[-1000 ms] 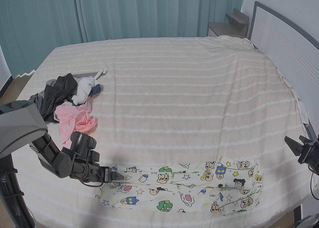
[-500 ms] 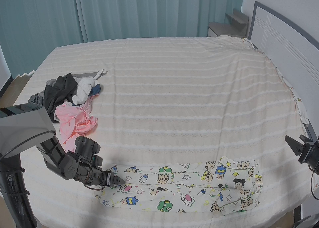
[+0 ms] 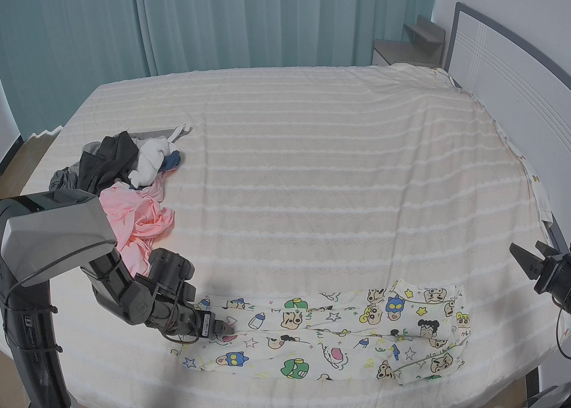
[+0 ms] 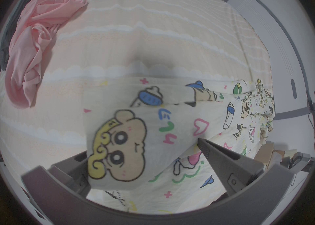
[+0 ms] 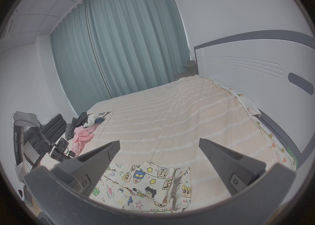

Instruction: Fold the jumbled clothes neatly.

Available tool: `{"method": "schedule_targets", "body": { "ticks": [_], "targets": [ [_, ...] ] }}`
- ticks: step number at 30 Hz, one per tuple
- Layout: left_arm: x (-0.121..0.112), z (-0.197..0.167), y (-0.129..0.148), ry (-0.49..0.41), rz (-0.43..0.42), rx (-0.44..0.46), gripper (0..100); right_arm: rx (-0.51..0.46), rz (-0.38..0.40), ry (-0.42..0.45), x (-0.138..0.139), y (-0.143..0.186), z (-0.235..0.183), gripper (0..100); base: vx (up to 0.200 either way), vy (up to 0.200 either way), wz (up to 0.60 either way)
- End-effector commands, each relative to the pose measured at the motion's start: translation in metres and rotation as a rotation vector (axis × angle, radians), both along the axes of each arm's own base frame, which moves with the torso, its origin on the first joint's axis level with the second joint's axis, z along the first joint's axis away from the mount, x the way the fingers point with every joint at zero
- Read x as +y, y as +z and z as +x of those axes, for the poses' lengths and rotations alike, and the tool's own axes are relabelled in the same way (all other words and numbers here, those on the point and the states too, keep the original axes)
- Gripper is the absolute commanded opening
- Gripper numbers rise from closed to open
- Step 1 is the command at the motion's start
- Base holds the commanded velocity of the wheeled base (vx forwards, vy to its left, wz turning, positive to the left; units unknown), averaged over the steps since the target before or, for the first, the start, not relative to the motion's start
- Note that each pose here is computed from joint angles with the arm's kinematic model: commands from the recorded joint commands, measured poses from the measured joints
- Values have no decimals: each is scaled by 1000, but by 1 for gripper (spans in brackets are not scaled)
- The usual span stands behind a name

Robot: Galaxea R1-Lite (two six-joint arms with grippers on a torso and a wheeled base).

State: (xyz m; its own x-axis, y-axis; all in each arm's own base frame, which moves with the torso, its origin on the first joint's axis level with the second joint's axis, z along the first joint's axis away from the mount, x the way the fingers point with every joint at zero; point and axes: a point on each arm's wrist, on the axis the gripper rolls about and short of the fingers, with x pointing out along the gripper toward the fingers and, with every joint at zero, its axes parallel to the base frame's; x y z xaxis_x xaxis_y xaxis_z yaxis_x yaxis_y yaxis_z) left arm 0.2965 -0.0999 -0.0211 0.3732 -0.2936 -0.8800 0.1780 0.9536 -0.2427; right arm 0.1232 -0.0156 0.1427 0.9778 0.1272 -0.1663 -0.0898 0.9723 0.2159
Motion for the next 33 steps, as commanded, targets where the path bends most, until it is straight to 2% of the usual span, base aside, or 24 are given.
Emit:
{"method": "schedule_targets", "body": {
  "ticks": [1,16,21,33],
  "targets": [
    [-7,-2,-1,-19,9,3,0,4,1,-1,0,-1,0,100,0,0,0],
    [-1,-7,4,4,14,1,0,12,2,-1,0,-2,0,100,0,0,0],
    [14,-10,16,42,1,-18,0,9,2,-1,0,-2,0,100,0,0,0],
    [48,-11,21,146,-12,-15,0,9,2,-1,0,-2,0,100,0,0,0]
  ]
}}
